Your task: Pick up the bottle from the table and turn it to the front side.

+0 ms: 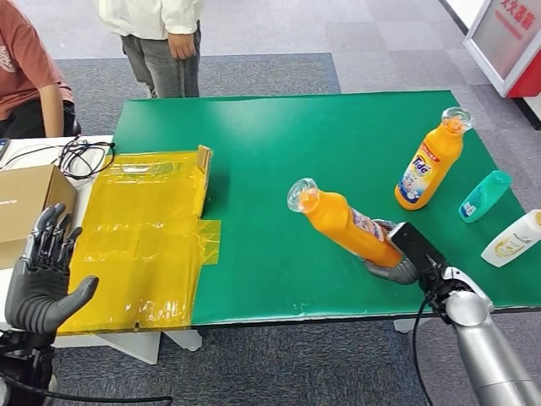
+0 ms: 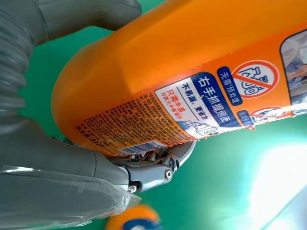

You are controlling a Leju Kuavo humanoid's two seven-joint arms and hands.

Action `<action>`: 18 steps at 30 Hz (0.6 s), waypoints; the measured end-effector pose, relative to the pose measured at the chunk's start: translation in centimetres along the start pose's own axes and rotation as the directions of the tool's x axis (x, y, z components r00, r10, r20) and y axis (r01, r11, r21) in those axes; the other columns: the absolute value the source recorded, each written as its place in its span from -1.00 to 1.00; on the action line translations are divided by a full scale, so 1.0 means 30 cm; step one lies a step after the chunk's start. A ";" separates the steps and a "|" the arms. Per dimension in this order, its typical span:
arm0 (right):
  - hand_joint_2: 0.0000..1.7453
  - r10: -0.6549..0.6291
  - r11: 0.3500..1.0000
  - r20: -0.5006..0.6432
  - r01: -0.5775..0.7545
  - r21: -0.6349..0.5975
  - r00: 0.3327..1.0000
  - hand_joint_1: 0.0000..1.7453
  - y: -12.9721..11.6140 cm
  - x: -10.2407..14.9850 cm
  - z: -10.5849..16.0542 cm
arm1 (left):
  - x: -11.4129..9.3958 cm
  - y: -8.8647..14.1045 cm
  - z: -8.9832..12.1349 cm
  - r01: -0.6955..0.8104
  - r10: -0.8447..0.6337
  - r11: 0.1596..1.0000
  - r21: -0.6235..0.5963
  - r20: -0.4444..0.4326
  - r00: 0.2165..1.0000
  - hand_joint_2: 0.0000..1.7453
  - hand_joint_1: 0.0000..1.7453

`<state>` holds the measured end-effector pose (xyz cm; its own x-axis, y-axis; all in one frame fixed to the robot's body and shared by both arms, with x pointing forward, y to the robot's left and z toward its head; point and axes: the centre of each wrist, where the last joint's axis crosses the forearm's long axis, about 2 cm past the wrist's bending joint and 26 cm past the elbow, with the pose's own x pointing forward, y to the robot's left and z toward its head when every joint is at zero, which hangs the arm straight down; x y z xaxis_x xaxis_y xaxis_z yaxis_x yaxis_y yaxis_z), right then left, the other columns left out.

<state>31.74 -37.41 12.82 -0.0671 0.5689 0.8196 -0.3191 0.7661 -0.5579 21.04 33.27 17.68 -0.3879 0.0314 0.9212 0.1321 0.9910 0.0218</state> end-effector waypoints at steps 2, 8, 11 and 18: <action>1.00 -0.074 0.997 0.048 0.073 0.006 0.996 1.00 0.010 0.023 -0.007 | -0.012 -0.004 -0.013 -0.006 0.006 1.000 -0.007 -0.005 1.000 1.00 -1.00; 1.00 -0.240 0.971 0.172 0.238 0.036 0.955 1.00 0.049 0.095 -0.019 | -0.047 -0.021 -0.064 0.039 -0.039 0.999 -0.012 -0.010 0.999 1.00 -1.00; 1.00 -0.272 0.962 0.222 0.264 0.066 0.936 1.00 0.078 0.142 -0.032 | -0.062 -0.039 -0.104 0.051 -0.051 0.998 -0.028 0.005 0.999 1.00 -1.00; 1.00 -0.293 0.955 0.315 0.258 0.148 0.902 1.00 0.128 0.246 -0.085 | -0.083 -0.088 -0.204 0.019 -0.015 0.993 -0.118 0.035 0.999 1.00 -1.00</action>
<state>32.44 -29.50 16.40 -0.2651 0.1945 0.9444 -0.4622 0.8339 -0.3015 27.23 29.77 17.70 -0.4217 0.0211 0.9065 0.2311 0.9692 0.0850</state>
